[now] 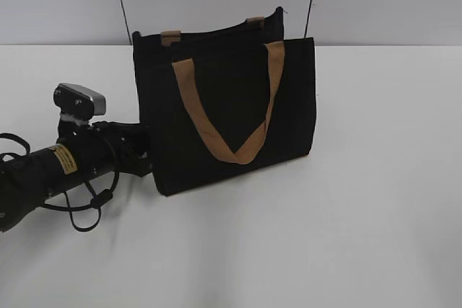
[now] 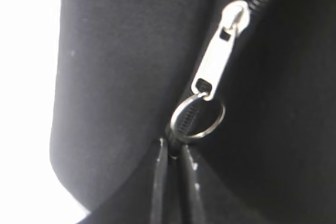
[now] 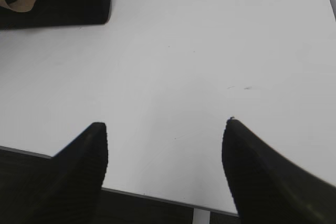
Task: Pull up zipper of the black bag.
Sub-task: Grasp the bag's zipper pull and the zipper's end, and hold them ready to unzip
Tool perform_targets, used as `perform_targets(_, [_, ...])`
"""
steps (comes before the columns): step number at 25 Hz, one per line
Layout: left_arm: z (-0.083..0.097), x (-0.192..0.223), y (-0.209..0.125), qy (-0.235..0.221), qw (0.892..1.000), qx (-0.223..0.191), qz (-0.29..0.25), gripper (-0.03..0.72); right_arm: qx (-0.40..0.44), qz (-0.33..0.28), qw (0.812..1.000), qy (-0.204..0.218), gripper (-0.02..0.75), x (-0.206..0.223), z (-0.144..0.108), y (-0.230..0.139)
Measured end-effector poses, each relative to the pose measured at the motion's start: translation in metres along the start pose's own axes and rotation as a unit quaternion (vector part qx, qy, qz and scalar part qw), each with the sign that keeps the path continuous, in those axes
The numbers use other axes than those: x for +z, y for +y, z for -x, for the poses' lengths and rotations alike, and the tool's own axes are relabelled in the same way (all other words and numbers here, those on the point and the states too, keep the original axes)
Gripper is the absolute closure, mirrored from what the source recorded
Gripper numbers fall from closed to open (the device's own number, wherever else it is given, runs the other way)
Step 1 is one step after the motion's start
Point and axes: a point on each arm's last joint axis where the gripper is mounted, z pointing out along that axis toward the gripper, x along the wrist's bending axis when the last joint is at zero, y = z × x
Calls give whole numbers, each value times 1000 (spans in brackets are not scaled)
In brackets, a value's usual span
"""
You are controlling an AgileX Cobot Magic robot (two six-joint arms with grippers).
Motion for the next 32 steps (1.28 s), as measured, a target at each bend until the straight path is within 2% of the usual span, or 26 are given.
perform_targets(5, [0,0,0,1,1000,0,0,671,1,1,1000,2,219,0,0,0])
perform_targets(10, [0,-1,7,4,1000,6,-3,672,15,9,999,28,219,0,-5,2])
perform_targets(15, [0,-8,31,13,999,27,-13,673,19,13,999,35,219,0,-6,2])
perform_targets(32, [21,-71,124,44,995,81,28,673,22,16,999,40,219,0,-7,3])
